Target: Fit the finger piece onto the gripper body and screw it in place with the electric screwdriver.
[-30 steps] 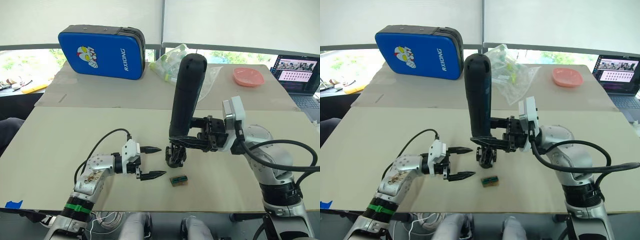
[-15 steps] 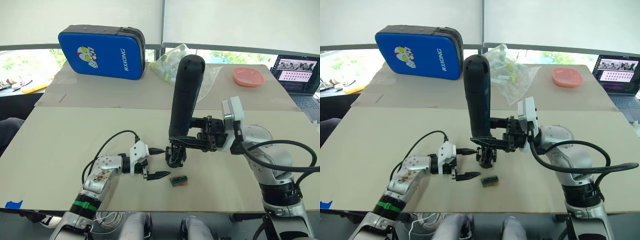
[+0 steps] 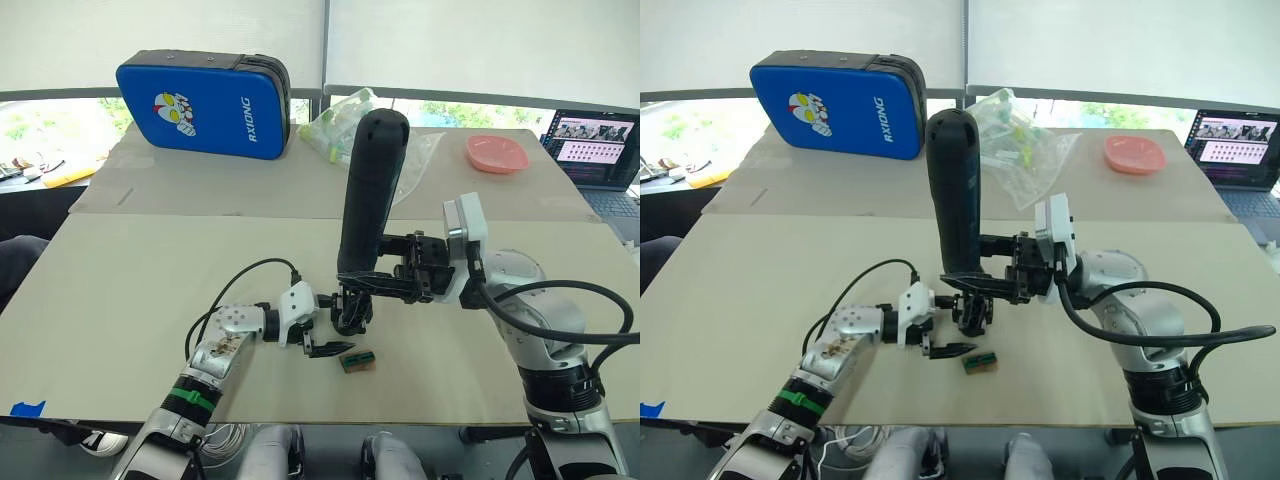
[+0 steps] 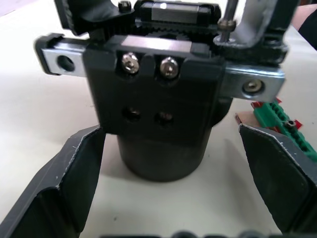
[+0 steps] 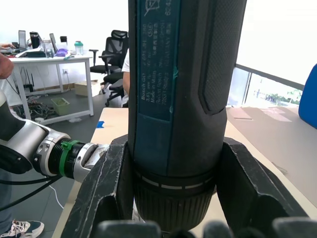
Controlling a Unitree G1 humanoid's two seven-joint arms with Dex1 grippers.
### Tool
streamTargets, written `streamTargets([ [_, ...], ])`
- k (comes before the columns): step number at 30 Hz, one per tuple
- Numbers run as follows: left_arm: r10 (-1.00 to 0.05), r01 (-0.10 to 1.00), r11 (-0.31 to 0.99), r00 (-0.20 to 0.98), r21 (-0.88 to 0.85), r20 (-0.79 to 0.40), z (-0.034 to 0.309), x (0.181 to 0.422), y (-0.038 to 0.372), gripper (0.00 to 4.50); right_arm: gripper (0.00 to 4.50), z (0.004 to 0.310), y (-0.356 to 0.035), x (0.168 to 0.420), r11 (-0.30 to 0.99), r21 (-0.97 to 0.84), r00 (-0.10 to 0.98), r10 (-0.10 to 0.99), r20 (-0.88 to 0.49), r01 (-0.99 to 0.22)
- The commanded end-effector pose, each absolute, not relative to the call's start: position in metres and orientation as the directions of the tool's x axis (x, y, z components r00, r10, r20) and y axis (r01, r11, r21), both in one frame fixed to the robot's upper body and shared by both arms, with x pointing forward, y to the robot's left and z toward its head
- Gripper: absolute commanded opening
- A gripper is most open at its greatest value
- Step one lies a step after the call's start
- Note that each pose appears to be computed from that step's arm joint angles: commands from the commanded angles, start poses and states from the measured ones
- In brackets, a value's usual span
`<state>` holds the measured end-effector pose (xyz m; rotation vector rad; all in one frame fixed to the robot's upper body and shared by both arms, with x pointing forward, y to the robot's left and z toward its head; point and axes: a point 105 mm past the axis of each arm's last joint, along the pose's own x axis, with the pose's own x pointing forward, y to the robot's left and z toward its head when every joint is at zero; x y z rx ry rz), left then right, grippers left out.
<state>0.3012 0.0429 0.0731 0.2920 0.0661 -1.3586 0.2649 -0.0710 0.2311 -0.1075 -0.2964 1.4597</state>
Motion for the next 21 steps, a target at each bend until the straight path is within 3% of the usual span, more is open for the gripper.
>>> streamTargets([
  [1,-0.954,0.967,0.169,0.208,0.189,-0.215,0.075,0.302,0.036,4.50,1.91,0.241,-0.069,0.257,0.108,-0.302,0.063,0.986,0.155,-0.947],
  [16,-0.941,0.967,0.177,0.221,0.183,-0.255,0.068,0.306,0.035,4.50,1.91,0.240,-0.068,0.256,0.112,-0.301,0.068,0.986,0.153,-0.947],
  [19,-0.936,0.967,0.170,0.218,0.188,-0.276,0.063,0.305,0.036,3.66,1.91,0.239,-0.068,0.257,0.114,-0.299,0.071,0.986,0.150,-0.947],
  [21,-0.936,0.968,0.171,0.219,0.185,-0.276,0.063,0.304,0.036,2.72,1.91,0.239,-0.068,0.257,0.114,-0.298,0.072,0.986,0.149,-0.948],
])
